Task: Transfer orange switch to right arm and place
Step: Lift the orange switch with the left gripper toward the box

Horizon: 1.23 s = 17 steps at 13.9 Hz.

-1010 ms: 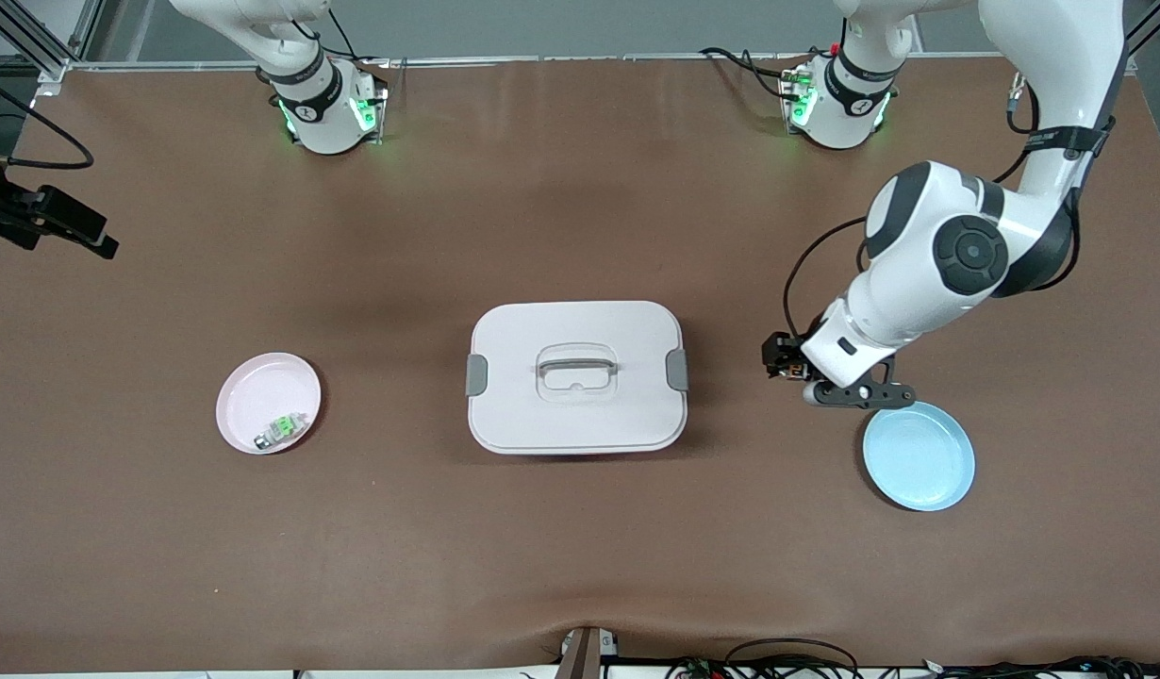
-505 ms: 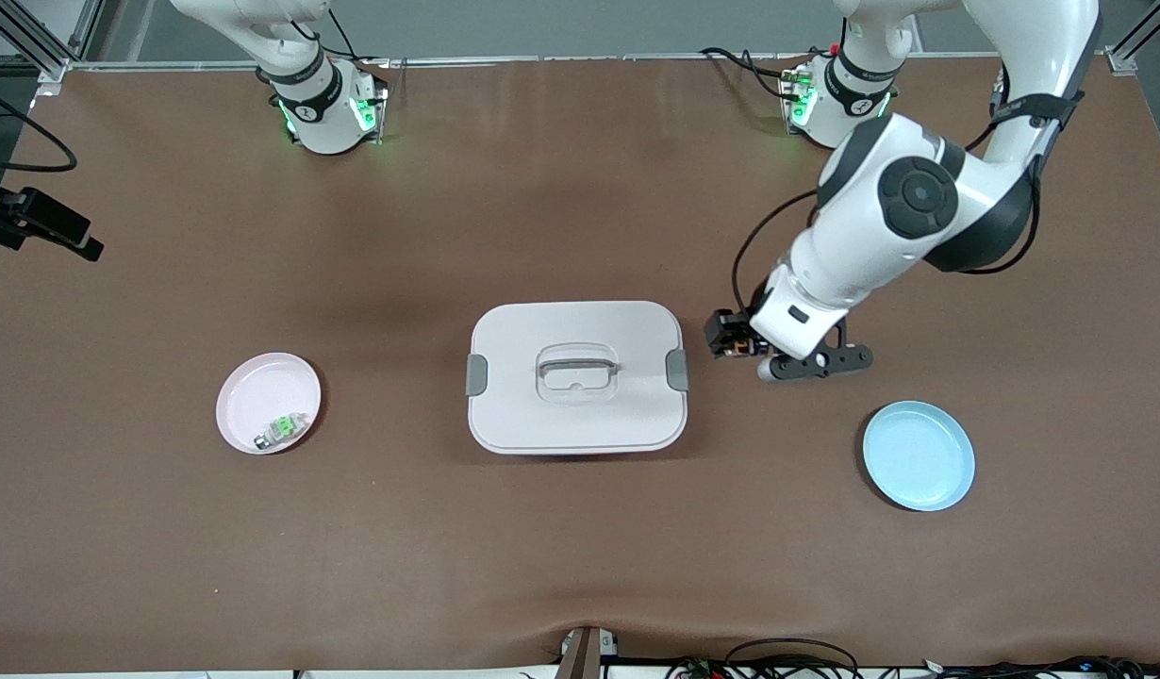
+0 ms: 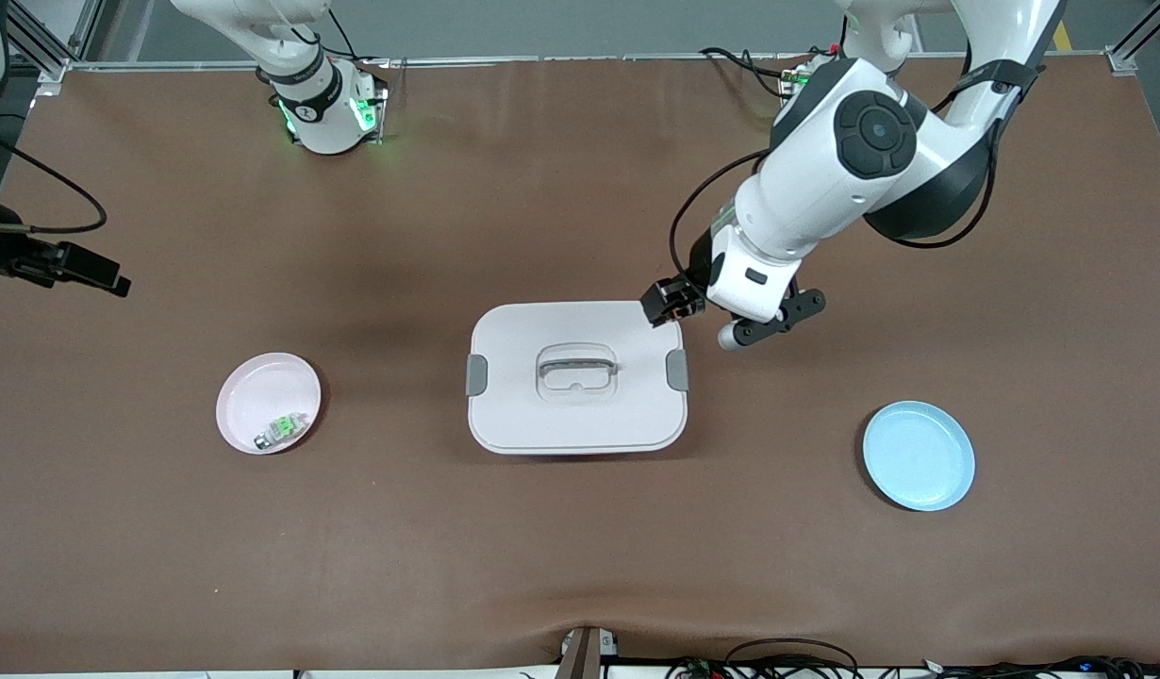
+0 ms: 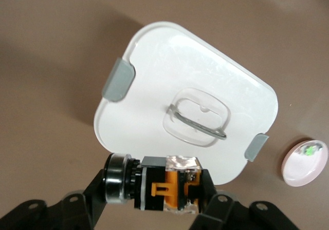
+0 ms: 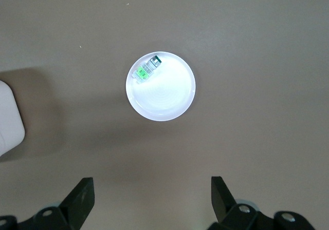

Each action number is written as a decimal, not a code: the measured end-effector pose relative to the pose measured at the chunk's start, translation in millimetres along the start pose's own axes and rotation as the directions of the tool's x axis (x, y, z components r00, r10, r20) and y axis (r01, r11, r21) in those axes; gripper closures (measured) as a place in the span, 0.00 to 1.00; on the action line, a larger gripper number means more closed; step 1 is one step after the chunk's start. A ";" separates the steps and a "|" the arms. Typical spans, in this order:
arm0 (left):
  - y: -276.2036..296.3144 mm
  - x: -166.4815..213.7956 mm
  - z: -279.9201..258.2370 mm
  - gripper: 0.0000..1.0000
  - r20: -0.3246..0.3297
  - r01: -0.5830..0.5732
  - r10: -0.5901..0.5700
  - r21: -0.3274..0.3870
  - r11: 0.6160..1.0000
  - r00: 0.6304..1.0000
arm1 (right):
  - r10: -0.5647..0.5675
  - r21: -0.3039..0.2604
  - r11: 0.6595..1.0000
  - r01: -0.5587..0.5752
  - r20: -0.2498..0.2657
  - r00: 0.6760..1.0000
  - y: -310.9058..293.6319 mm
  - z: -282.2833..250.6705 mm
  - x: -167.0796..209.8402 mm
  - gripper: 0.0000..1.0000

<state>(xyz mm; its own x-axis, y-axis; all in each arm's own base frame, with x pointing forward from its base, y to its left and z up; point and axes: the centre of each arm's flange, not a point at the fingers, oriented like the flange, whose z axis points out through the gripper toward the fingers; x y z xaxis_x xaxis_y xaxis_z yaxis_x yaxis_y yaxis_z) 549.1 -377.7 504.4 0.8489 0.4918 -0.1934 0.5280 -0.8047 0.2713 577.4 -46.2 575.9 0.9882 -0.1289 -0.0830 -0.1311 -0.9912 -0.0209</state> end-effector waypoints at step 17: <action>73.9 -138.6 69.5 0.27 0.076 0.591 -0.596 0.077 0.803 0.800 | 0.200 0.482 0.858 -0.177 0.005 0.980 -38.6 24.0 -66.5 0.00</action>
<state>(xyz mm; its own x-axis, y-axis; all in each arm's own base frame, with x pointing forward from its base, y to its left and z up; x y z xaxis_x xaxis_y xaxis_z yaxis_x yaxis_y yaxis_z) 469.0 -528.5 485.7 0.3625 0.8473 -0.3882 0.9240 -0.3811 0.0312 514.8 1.3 558.3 0.9417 -0.3240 -0.0909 -0.3262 -0.8121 -0.4838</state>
